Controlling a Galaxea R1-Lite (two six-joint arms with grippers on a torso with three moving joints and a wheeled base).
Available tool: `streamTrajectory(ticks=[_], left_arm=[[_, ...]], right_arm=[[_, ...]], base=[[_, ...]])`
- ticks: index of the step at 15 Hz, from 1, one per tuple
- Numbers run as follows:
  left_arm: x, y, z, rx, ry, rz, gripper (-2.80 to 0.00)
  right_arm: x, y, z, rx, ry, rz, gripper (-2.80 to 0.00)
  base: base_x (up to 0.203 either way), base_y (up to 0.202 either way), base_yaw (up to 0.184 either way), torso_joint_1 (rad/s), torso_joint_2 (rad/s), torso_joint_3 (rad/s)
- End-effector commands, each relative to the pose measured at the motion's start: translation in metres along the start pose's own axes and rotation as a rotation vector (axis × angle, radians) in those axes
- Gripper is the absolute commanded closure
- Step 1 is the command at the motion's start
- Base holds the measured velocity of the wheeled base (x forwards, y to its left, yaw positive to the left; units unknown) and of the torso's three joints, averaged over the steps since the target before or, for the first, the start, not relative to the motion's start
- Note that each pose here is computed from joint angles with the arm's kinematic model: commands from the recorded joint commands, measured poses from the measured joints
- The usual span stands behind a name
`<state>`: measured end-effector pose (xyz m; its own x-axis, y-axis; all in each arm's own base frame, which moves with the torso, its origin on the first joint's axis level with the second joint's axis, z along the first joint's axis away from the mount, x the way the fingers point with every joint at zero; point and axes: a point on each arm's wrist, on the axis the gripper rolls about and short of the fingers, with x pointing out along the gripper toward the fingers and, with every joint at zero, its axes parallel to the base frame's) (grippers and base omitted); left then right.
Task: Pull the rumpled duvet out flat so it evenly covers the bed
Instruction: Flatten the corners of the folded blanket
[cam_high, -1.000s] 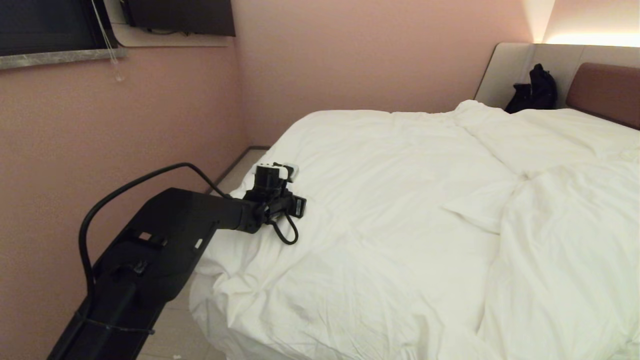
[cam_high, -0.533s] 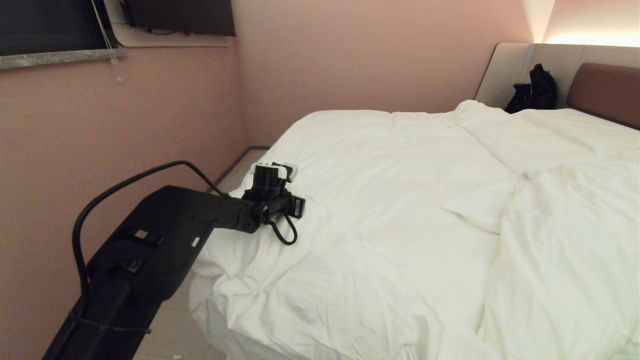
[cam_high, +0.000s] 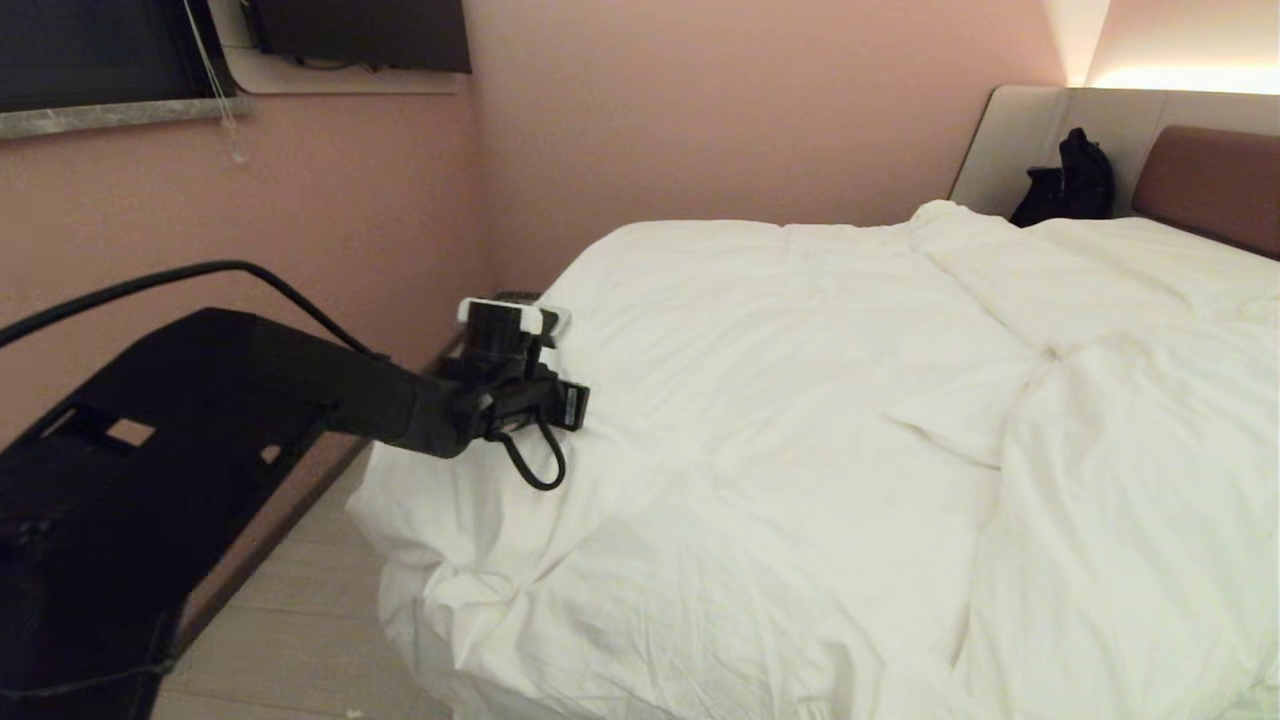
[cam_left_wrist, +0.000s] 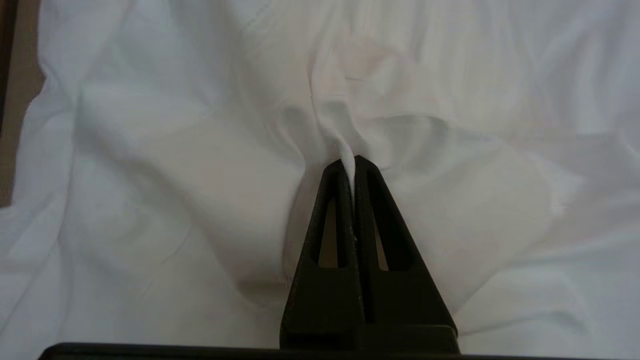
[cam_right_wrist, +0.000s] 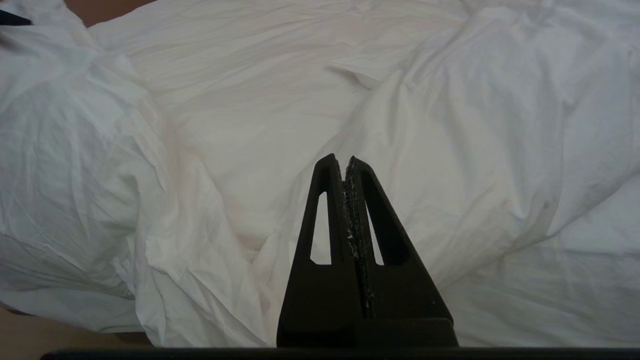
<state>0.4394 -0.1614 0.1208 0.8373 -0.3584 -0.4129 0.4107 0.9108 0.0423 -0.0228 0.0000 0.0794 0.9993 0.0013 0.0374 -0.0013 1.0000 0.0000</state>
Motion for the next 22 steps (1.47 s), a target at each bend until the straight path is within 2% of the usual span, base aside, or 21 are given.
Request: streamTrajectory(ticks=[1, 3, 7, 9, 11, 19, 22], left_arm=[[-0.031, 0.0, 0.017, 0.002, -0.042, 0.002, 0.0], [-0.052, -0.001, 0.017, 0.004, -0.054, 0.006, 0.0], [-0.124, -0.005, -0.004, 0.0, -0.015, 0.012, 0.0], [-0.139, -0.004, -0.009, -0.003, -0.008, 0.021, 0.0], [-0.161, -0.001, -0.025, -0.011, 0.028, 0.032, 0.0], [-0.218, -0.003, -0.043, -0.019, 0.016, 0.049, 0.0], [-0.236, -0.005, -0.056, -0.033, 0.028, 0.049, 0.0]], right_arm=[[0.0, 0.0, 0.0, 0.0, -0.001, 0.0, 0.0], [0.0, 0.0, 0.0, 0.0, 0.001, 0.0, 0.0], [0.0, 0.0, 0.0, 0.002, -0.002, 0.0, 0.0], [0.0, 0.0, 0.0, 0.0, 0.001, 0.0, 0.0], [0.0, 0.0, 0.0, 0.002, 0.001, 0.0, 0.0], [0.0, 0.0, 0.0, 0.005, -0.002, -0.001, 0.0], [0.0, 0.0, 0.0, 0.006, -0.002, -0.001, 0.0]], base=[[0.0, 0.0, 0.0, 0.0, 0.0, 0.0], [0.0, 0.0, 0.0, 0.0, 0.0, 0.0], [0.0, 0.0, 0.0, 0.0, 0.0, 0.0], [0.0, 0.0, 0.0, 0.0, 0.0, 0.0], [0.0, 0.0, 0.0, 0.0, 0.0, 0.0], [0.0, 0.0, 0.0, 0.0, 0.0, 0.0], [0.0, 0.0, 0.0, 0.0, 0.0, 0.0]])
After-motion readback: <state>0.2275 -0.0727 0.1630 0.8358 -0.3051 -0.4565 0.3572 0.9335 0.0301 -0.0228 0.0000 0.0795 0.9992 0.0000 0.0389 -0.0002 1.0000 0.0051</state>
